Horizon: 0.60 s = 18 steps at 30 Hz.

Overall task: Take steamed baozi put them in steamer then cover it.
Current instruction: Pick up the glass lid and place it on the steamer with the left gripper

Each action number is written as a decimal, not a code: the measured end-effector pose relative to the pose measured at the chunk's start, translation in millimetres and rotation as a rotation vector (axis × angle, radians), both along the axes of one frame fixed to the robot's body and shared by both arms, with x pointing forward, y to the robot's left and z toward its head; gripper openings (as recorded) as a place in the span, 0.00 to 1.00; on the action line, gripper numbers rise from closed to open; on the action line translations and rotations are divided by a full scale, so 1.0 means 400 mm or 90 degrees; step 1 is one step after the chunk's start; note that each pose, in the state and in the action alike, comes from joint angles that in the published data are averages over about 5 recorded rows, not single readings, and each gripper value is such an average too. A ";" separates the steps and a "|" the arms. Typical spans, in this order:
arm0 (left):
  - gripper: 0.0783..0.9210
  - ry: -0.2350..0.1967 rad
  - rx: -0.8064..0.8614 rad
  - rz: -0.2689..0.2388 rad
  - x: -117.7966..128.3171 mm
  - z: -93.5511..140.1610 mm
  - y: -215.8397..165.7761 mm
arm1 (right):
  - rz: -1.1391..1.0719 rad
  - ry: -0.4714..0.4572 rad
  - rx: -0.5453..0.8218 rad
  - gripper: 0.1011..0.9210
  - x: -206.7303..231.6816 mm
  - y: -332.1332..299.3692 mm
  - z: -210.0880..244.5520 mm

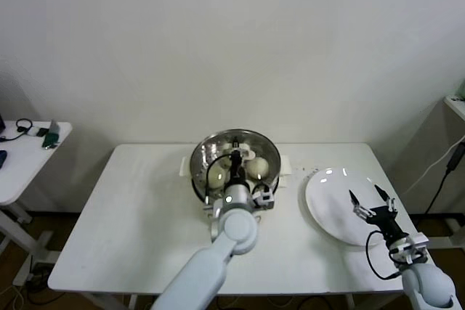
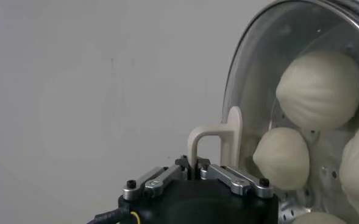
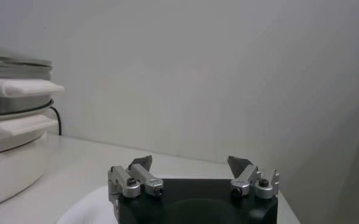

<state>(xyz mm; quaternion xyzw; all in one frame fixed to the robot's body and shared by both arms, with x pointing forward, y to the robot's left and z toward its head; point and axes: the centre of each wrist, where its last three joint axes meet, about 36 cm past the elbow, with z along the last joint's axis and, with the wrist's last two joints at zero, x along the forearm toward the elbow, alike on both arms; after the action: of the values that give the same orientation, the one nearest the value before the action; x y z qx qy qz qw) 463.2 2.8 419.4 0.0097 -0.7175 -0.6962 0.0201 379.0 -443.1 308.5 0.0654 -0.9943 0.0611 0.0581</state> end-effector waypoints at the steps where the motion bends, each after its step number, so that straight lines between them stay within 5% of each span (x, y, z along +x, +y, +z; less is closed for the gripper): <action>1: 0.08 0.001 0.000 0.000 0.000 -0.001 0.000 | 0.000 0.000 0.000 0.88 0.000 0.000 -0.001; 18: 0.08 0.005 0.005 -0.001 0.007 -0.013 0.000 | 0.001 0.002 0.000 0.88 -0.002 -0.002 -0.008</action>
<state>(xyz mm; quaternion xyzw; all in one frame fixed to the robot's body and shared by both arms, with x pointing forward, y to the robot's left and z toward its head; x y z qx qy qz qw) 465.9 2.8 414.3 0.0063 -0.7148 -0.6990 0.0226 378.3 -443.8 305.4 0.0661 -0.9942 0.0608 0.0597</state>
